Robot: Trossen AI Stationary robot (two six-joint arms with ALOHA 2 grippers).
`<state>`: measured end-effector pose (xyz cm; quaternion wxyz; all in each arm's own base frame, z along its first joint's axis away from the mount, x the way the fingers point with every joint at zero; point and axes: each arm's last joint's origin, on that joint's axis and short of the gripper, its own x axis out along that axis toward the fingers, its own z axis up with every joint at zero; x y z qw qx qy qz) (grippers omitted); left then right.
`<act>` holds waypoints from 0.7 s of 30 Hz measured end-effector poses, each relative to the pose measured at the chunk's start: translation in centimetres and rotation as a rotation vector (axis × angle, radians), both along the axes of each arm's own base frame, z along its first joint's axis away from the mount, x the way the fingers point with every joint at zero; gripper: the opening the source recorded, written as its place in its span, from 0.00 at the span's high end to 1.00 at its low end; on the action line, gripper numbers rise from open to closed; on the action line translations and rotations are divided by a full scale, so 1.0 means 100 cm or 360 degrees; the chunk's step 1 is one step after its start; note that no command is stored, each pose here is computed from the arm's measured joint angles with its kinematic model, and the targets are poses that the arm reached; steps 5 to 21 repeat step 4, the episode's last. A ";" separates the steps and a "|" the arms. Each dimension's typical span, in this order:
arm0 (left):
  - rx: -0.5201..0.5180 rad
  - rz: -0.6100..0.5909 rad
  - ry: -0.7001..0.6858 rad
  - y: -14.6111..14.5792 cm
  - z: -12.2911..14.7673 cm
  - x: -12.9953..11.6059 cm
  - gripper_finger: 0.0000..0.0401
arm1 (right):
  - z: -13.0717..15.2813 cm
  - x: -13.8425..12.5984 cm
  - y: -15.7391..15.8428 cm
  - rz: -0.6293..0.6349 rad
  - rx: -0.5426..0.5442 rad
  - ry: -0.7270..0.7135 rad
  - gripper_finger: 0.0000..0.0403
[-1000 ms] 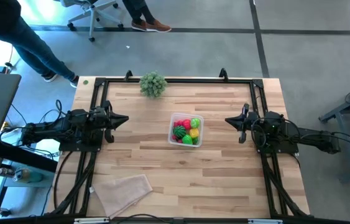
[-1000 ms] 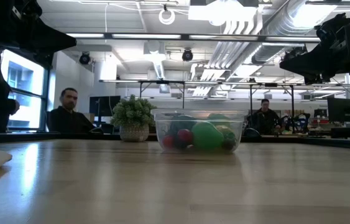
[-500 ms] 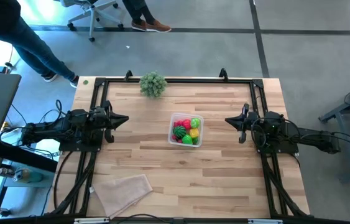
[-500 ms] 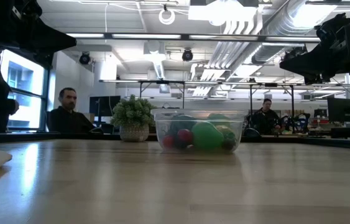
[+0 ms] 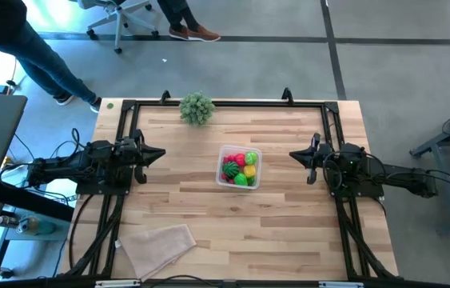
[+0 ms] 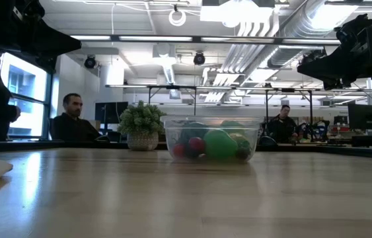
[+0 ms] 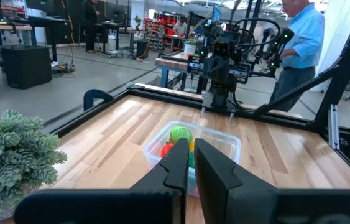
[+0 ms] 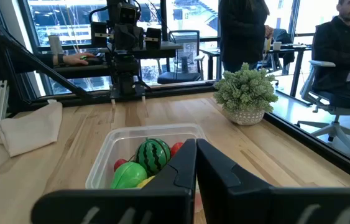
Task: Pick and placing Produce into tupperware
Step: Return to Home Position
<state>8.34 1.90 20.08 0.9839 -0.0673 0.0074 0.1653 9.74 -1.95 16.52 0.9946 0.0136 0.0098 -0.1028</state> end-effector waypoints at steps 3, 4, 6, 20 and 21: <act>0.0000 0.0001 0.0001 0.000 0.000 0.000 0.96 | 0.000 0.000 0.000 0.0000 0.0000 0.0000 1.00; 0.0000 0.0001 0.0000 0.000 0.000 0.000 0.96 | 0.000 0.000 0.000 0.0000 0.0000 0.0000 1.00; 0.0000 0.0001 0.0000 0.000 0.000 0.000 0.96 | 0.000 0.000 0.000 0.0000 0.0000 0.0000 1.00; 0.0000 0.0001 0.0000 0.000 0.000 0.000 0.96 | 0.000 0.000 0.000 0.0000 0.0000 0.0000 1.00; 0.0000 0.0001 0.0000 0.000 0.000 0.000 0.96 | 0.000 0.000 0.000 0.0000 0.0000 0.0000 1.00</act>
